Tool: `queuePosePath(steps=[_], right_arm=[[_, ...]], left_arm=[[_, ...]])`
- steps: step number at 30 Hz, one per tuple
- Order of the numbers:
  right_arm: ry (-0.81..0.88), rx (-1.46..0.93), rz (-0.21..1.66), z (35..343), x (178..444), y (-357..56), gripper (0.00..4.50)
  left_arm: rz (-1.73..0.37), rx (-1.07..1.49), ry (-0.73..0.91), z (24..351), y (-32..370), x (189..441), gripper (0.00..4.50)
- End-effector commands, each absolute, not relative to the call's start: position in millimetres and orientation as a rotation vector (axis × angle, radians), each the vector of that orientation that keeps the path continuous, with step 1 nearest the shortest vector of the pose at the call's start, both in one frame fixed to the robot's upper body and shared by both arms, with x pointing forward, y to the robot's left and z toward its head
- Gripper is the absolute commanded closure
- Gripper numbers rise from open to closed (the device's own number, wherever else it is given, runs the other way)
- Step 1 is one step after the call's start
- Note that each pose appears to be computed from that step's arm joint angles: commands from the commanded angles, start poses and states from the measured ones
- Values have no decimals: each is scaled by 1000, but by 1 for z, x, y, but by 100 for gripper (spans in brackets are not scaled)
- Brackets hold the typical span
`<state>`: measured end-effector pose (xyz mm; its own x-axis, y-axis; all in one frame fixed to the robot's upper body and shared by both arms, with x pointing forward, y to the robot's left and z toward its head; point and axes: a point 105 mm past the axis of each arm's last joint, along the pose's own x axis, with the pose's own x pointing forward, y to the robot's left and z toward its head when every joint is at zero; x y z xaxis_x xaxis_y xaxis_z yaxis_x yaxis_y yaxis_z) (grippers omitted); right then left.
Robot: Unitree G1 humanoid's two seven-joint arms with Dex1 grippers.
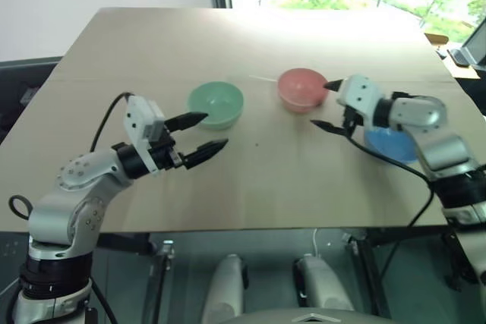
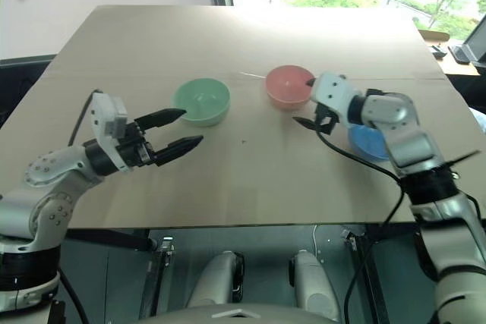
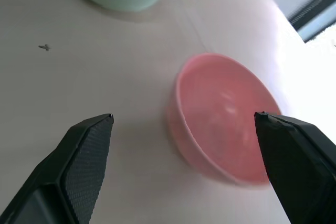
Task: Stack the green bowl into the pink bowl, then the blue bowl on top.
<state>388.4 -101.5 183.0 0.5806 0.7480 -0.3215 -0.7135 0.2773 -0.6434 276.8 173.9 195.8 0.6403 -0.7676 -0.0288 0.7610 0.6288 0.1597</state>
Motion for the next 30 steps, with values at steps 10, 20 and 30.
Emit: queuePosePath(steps=[10,20,30], right_arm=[[12,-967,1021,172,431,-89,84],[-21,-986,1066,176,430,-83,449],[126,-935,1395,171,371,-91,449]], left_arm=[[-914,201,-101,213,166,237,31],[-887,171,-105,209,167,234,31],[-885,145,-99,204,171,235,31]])
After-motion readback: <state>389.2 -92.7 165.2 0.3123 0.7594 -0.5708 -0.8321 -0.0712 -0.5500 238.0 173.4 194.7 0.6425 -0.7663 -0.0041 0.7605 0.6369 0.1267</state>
